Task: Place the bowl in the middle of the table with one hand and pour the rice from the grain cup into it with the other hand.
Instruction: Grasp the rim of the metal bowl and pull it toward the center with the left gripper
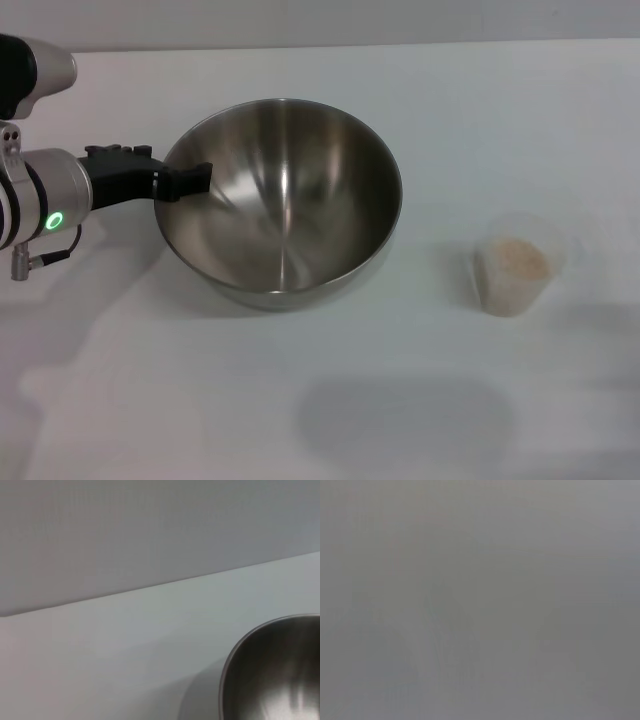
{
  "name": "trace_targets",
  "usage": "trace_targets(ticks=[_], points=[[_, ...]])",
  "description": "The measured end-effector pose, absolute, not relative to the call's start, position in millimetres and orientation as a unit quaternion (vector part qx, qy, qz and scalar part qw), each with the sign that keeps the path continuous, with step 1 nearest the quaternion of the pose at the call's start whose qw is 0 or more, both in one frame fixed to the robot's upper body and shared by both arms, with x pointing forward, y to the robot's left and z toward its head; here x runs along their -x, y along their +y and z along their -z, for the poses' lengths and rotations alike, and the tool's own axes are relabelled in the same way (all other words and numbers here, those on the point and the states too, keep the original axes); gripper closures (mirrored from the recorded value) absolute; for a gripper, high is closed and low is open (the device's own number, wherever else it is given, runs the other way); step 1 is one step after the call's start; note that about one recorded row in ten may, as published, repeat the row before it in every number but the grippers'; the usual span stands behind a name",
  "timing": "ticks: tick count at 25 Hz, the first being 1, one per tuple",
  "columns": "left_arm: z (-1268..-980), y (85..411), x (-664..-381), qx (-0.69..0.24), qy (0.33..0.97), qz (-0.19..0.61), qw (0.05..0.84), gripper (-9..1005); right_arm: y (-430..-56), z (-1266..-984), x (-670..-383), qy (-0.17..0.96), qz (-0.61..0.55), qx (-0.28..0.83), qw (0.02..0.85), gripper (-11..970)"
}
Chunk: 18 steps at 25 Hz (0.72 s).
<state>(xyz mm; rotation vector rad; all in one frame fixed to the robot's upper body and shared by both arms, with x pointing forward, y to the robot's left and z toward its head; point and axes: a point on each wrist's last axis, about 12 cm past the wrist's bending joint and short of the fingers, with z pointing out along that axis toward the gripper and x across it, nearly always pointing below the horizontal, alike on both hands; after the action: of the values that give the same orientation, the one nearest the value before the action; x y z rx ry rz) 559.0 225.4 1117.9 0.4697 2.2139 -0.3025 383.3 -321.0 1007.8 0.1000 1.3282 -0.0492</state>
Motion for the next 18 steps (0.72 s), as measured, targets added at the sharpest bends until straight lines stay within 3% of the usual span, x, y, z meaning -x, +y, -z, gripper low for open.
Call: trace_targets(ticks=[18], points=[[-1114.8, 219.4, -555.9, -0.2, 0.883, 0.124, 0.405, 215, -322.1, -1007.4, -381.9, 0.617, 0.025, -0.047, 0.785, 187]])
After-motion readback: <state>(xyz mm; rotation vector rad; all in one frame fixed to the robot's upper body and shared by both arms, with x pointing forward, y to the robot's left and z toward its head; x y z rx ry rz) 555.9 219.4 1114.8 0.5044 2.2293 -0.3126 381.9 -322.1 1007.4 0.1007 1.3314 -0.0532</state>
